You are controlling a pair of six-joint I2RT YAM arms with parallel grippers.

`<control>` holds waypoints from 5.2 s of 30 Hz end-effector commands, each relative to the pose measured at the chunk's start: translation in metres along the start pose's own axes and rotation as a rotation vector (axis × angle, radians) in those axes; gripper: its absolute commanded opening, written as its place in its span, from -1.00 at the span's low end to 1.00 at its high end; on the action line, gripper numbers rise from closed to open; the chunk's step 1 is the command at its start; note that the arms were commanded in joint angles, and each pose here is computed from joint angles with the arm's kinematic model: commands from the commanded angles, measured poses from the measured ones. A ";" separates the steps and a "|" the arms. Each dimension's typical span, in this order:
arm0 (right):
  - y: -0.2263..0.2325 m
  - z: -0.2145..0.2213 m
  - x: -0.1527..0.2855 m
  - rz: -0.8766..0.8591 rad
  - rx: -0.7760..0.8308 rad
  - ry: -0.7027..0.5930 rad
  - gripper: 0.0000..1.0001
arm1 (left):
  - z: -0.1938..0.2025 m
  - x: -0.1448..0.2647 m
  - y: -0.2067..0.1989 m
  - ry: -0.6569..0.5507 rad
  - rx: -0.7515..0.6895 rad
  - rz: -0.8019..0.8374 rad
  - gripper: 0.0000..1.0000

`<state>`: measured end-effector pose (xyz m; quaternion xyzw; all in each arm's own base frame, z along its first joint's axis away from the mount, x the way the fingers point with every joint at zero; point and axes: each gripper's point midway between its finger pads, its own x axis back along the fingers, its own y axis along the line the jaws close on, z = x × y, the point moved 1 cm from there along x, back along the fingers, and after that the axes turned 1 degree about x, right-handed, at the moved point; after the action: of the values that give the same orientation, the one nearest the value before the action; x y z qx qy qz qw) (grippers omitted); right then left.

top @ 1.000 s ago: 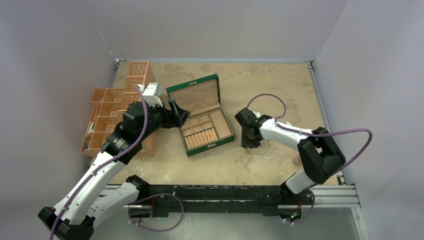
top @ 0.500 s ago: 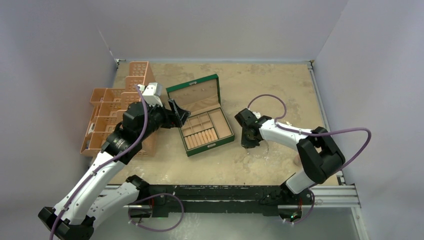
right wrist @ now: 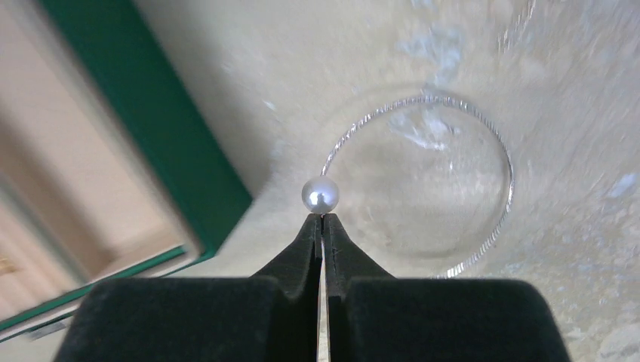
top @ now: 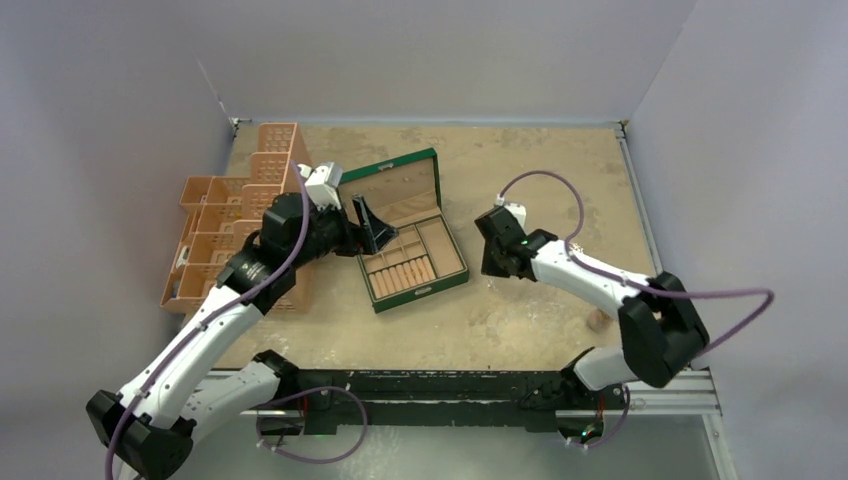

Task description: Organize the mixed jewelry

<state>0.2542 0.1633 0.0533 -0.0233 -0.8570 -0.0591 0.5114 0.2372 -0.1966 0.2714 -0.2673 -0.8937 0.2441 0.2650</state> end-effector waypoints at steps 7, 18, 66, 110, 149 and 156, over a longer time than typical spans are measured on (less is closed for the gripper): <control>0.064 -0.108 0.097 -0.410 0.000 -0.475 -1.00 | -0.039 -0.014 -0.049 0.004 0.178 0.127 0.59; 0.101 -0.120 0.176 -0.759 0.234 -0.673 -1.00 | -0.084 -0.022 -0.060 -0.012 0.185 0.165 0.60; 0.194 -0.064 0.222 -1.174 0.723 -0.650 -1.00 | -0.020 -0.065 -0.025 0.410 0.170 0.294 -0.46; 0.174 -0.124 0.227 -1.110 -0.103 -0.727 0.26 | -0.082 0.015 -0.059 -0.209 -0.050 0.388 -1.00; 0.202 -0.131 0.185 -1.090 -0.174 -0.653 -0.99 | -0.057 0.006 -0.002 -0.190 0.098 0.101 -0.24; 0.209 -0.135 0.165 -1.036 -0.077 -0.719 -1.00 | -0.063 0.025 0.032 -0.278 0.133 -0.113 0.28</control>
<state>0.3023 0.3446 0.2512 0.3454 -0.8620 -0.3356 0.1581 0.2658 -0.1683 0.3071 -0.2431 -0.8956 0.3191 0.1924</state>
